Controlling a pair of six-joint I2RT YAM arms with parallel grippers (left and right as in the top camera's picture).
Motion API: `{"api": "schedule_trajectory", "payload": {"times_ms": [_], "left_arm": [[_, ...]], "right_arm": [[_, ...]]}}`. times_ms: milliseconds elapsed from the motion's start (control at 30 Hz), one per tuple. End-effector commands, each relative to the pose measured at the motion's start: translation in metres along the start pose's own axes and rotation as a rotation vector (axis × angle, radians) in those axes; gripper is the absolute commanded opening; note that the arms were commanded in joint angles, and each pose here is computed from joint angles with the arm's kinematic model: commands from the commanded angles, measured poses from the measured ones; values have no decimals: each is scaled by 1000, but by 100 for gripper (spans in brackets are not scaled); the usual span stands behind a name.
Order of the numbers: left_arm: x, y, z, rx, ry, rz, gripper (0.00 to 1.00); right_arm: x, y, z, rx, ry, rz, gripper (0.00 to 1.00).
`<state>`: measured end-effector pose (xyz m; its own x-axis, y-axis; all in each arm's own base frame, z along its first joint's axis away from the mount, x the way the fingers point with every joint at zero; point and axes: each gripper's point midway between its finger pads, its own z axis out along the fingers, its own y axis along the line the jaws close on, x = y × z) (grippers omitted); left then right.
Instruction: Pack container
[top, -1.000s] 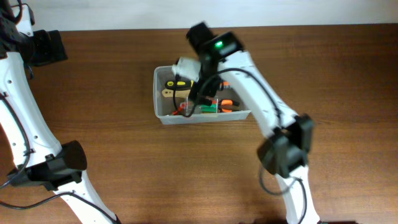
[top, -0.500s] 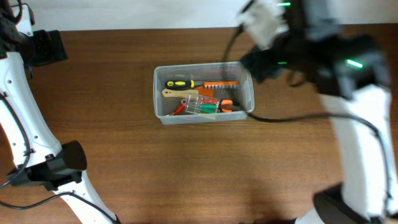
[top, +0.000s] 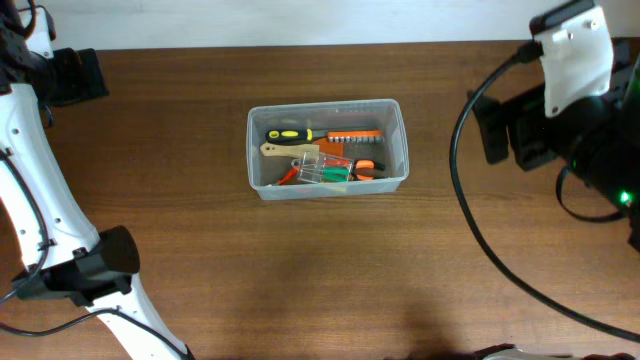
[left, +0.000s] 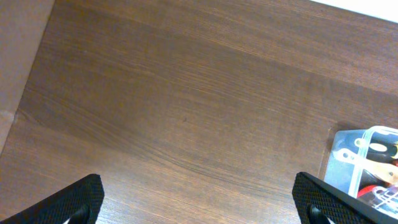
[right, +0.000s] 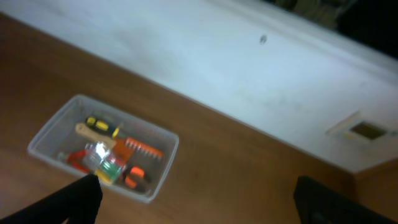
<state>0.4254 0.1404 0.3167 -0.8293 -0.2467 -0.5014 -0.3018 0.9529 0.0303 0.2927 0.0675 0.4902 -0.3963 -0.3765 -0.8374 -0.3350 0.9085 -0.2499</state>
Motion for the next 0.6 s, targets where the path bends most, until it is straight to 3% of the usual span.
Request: {"api": "schedule_trajectory", "payload": {"times_ms": [0, 167, 333, 567], "left_arm": [[-1, 0, -6, 9, -15, -14, 99], [-1, 0, -6, 9, -15, -14, 99], [-1, 0, -6, 9, -15, -14, 99], [-1, 0, -6, 9, -15, -14, 99]], "right_arm": [[2, -10, -3, 53, 10, 23, 99], [-3, -30, -33, 176, -54, 74, 99], [7, -40, -85, 236, -152, 373, 99], [45, -48, -142, 335, -202, 428, 99]]}}
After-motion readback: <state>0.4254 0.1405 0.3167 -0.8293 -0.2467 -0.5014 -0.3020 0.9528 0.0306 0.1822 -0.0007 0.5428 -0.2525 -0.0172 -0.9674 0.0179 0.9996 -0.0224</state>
